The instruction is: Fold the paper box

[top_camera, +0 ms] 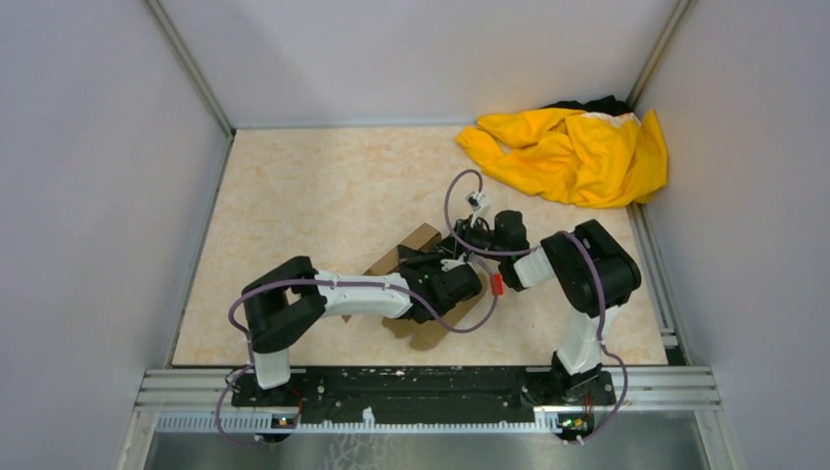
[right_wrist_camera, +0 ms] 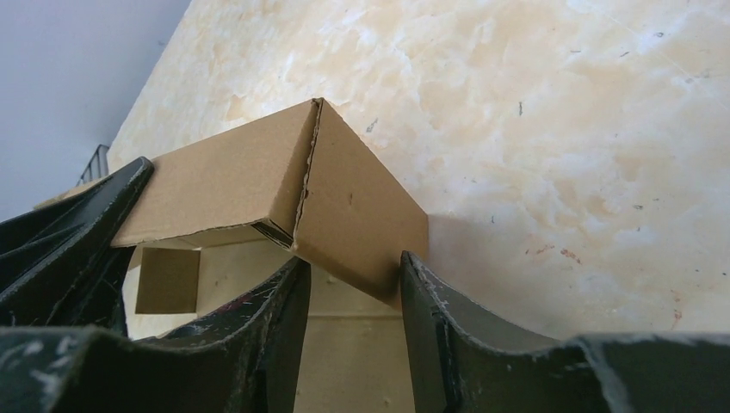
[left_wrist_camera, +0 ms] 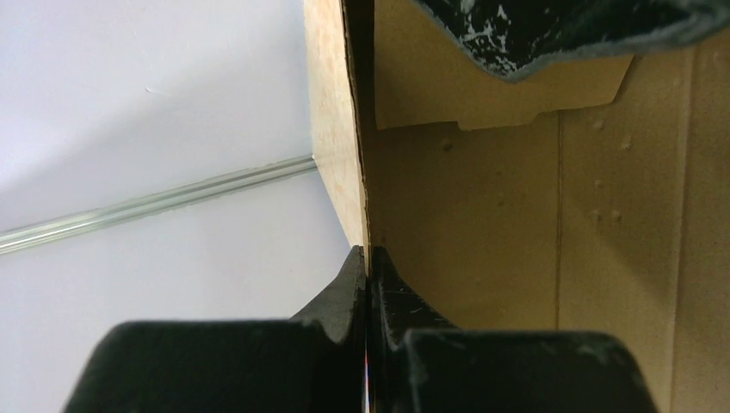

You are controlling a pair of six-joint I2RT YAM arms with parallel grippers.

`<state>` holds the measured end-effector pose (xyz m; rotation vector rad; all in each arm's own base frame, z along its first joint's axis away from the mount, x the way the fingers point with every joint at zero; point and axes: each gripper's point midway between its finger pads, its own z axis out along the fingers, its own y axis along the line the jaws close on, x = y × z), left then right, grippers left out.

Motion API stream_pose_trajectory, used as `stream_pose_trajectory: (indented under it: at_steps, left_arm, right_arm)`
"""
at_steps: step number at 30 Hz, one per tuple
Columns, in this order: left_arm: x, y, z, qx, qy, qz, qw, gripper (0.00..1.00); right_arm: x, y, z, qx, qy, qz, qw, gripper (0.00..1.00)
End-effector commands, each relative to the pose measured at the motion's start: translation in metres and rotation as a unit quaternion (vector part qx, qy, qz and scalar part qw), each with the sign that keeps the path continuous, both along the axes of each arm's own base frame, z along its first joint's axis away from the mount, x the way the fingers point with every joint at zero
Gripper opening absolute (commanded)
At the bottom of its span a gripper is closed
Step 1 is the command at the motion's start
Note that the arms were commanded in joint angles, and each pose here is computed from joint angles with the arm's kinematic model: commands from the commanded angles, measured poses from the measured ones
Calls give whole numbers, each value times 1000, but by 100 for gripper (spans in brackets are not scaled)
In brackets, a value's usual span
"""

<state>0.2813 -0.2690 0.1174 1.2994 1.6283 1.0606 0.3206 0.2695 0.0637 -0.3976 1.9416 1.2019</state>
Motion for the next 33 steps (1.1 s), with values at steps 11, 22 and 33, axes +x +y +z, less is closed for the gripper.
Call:
stream_pose_trajectory:
  at_steps: [11,22,33]
  left_arm:
    - [-6,-7,1,-8,8,-19,1000,0]
    - [-7,-8,0,-4,8,-22,1000,0]
    - [-8,-10,-1,3,6,-23,1000,0]
  right_arm:
    - [19,7,2,-28,-81,-47,995,38]
    - [27,5,18,-3,-118,-81,990,28]
    - [29,-10,14,-52,-139,-147,978,16]
